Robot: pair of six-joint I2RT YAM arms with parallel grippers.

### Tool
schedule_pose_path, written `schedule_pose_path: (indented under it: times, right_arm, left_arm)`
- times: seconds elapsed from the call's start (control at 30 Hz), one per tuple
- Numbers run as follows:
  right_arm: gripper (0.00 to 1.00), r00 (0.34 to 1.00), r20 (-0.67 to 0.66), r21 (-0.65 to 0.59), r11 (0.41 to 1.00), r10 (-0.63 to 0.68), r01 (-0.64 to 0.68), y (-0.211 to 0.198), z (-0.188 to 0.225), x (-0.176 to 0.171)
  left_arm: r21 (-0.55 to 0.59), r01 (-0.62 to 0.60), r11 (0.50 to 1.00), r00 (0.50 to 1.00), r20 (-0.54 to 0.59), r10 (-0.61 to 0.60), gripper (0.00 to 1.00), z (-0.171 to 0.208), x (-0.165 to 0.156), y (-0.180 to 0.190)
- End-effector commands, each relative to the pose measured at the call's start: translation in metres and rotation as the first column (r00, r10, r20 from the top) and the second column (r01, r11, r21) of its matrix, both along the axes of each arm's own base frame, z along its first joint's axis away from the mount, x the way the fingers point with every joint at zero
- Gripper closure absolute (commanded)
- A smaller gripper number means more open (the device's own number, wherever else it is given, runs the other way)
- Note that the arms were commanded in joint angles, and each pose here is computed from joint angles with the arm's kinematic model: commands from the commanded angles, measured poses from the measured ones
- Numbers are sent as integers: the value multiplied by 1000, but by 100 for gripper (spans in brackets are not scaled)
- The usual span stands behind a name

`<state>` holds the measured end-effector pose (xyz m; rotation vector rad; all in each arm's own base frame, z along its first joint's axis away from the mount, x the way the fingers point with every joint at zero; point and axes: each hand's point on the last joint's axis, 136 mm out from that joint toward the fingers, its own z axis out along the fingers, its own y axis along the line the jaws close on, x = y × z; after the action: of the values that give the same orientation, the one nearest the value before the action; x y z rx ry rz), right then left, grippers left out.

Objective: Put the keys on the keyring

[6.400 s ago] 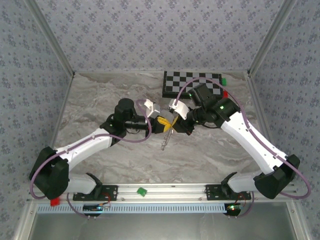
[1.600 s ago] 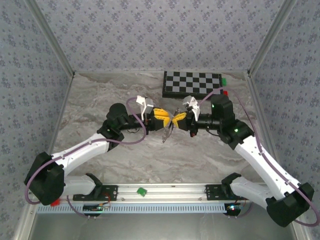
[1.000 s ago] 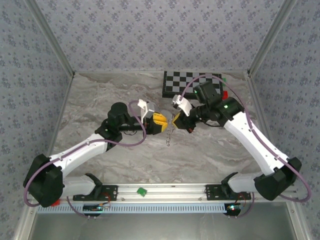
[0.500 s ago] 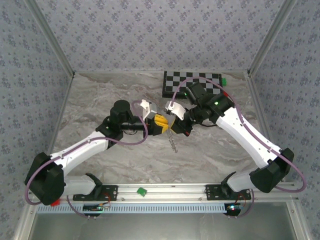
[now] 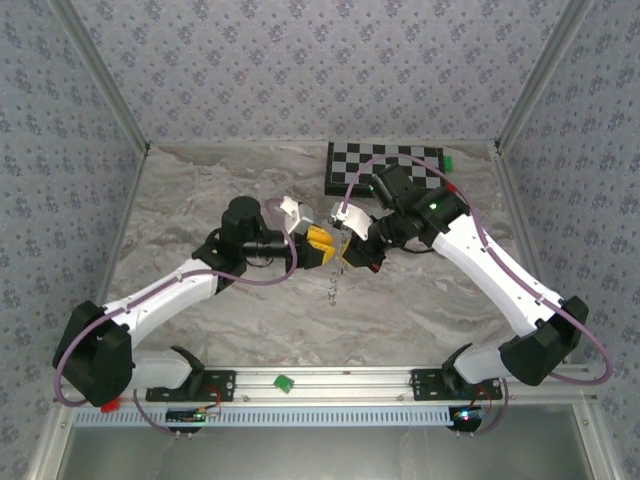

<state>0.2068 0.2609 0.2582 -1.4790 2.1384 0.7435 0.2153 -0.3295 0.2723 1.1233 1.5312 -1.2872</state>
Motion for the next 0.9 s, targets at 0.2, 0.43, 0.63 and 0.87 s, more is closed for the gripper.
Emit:
schedule_pose_path:
  times: [0.2, 0.43, 0.63, 0.87]
  right_arm:
    - [100, 999, 25, 29, 999, 23, -24, 4, 10, -3]
    - [100, 999, 29, 34, 999, 25, -26, 5, 11, -3]
    - [100, 999, 28, 33, 999, 28, -29, 5, 10, -3]
    - [100, 999, 27, 32, 999, 30, -31, 6, 9, -3]
  left_arm:
    - [-29, 84, 996, 996, 18, -84, 71, 11, -9, -8]
    - [-27, 99, 995, 995, 17, -98, 73, 12, -12, -12]
    - [-20, 107, 994, 994, 17, -106, 75, 11, -14, -15]
    - [-20, 110, 994, 994, 19, -109, 100, 11, -15, -15]
